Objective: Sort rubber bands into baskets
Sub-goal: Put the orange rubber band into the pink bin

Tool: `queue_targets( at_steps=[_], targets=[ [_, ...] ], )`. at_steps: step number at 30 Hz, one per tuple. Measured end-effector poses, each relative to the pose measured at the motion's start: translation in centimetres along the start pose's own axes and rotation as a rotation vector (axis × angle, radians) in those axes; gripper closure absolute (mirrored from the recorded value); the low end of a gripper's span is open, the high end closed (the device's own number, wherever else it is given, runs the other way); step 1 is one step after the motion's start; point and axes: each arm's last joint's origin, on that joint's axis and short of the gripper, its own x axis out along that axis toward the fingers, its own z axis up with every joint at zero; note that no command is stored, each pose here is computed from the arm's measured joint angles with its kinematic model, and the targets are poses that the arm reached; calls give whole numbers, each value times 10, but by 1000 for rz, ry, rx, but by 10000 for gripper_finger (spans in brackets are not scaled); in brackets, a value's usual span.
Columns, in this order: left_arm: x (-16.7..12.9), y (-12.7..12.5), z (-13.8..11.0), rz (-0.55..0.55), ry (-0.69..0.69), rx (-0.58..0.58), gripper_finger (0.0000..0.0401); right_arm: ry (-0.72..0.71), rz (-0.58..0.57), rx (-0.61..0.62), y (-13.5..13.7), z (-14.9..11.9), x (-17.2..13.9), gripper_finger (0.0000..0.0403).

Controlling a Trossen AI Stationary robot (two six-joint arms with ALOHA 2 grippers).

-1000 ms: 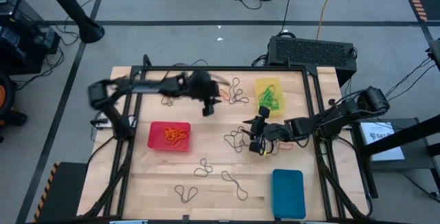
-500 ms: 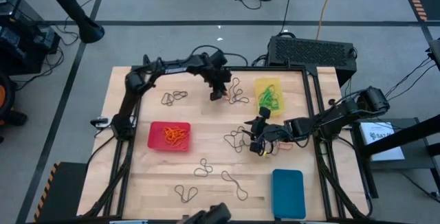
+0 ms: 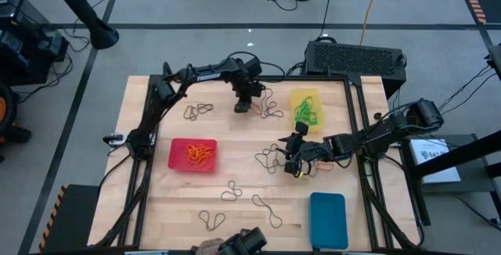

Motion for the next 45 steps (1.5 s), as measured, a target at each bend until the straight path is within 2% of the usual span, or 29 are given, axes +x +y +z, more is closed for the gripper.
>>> queue_targets(
  at_steps=[3, 9, 14, 15, 18, 22, 24, 26, 31, 36, 40, 45],
  targets=[
    [-1, -1, -2, 45, 78, 91, 272, 0, 0, 4, 0, 0, 0, 255],
    [3, -7, 2, 106, 149, 128, 272, 0, -2, 2, 0, 0, 0, 255],
    [0, -22, 4, 306, 396, 69, 272, -29, -14, 17, -3, 3, 1, 255],
    [-4, -26, 3, 314, 441, 49, 272, -46, -20, 21, -4, 6, 2, 255],
    [-24, -33, -9, 240, 500, -55, 272, -100, -52, 32, -14, 13, 7, 255],
    [-61, -36, -27, 130, 486, -295, 272, -175, -107, 62, -35, 24, 14, 255],
    [-81, -37, -34, 132, 467, -436, 272, -205, -105, 58, -49, 27, 20, 255],
    [-99, -42, -41, 143, 460, -520, 272, -236, -94, 74, -65, 30, 31, 255],
    [-140, -76, -52, 185, 353, -511, 272, -201, -10, 110, -97, 34, 77, 255],
    [-155, -110, -64, 229, 36, -436, 272, -74, -51, 108, -111, 25, 126, 255],
    [-142, -134, -76, 242, -202, -336, 272, 26, -68, 121, -117, 11, 147, 255],
    [-105, -158, -95, 235, -335, -308, 272, 20, -81, 157, -119, 3, 158, 255]
  ],
)
